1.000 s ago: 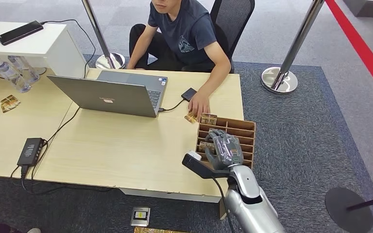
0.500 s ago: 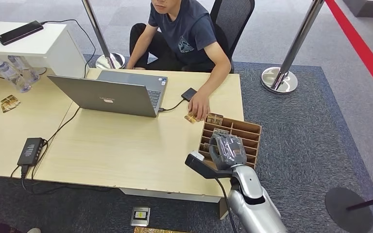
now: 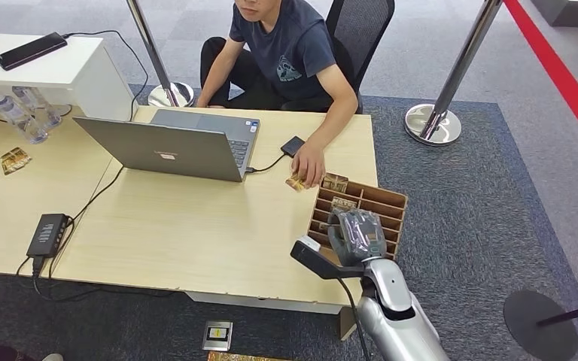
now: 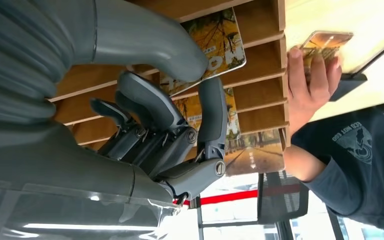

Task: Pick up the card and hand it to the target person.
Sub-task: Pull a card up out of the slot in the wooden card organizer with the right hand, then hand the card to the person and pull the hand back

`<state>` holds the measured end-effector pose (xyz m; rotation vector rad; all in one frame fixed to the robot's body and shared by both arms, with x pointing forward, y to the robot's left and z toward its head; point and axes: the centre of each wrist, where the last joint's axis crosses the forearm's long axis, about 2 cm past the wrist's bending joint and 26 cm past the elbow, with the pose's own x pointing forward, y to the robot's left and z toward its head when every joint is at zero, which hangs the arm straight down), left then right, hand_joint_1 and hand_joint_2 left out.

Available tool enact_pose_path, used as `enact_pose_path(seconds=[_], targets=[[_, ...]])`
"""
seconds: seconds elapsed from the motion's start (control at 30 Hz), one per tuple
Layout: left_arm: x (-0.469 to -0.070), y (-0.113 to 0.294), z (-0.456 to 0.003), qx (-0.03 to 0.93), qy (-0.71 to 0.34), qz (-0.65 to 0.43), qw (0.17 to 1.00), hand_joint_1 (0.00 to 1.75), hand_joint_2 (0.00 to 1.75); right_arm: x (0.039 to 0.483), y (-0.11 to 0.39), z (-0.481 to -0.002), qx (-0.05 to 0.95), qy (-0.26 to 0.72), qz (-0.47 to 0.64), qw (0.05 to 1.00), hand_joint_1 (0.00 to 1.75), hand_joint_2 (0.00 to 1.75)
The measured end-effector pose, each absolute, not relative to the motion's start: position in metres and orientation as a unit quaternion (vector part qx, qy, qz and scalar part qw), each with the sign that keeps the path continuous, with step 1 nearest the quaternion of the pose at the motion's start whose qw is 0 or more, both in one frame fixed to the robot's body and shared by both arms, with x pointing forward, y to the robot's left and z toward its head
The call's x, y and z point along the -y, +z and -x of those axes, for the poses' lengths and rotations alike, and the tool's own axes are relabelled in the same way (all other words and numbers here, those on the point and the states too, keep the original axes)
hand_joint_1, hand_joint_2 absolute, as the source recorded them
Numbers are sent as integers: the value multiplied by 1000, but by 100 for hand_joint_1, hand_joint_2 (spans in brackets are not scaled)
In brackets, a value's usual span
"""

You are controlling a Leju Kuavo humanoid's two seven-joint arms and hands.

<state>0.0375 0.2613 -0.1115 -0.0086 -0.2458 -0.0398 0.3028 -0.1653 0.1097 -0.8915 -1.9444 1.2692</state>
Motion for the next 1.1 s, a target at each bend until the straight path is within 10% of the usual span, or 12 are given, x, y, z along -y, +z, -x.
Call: enact_pose_path(seconds=[1.1], targets=[[-263, -110, -49, 122, -51, 2, 991, 0, 0, 105, 229, -410, 794, 446, 315, 266, 175, 175]])
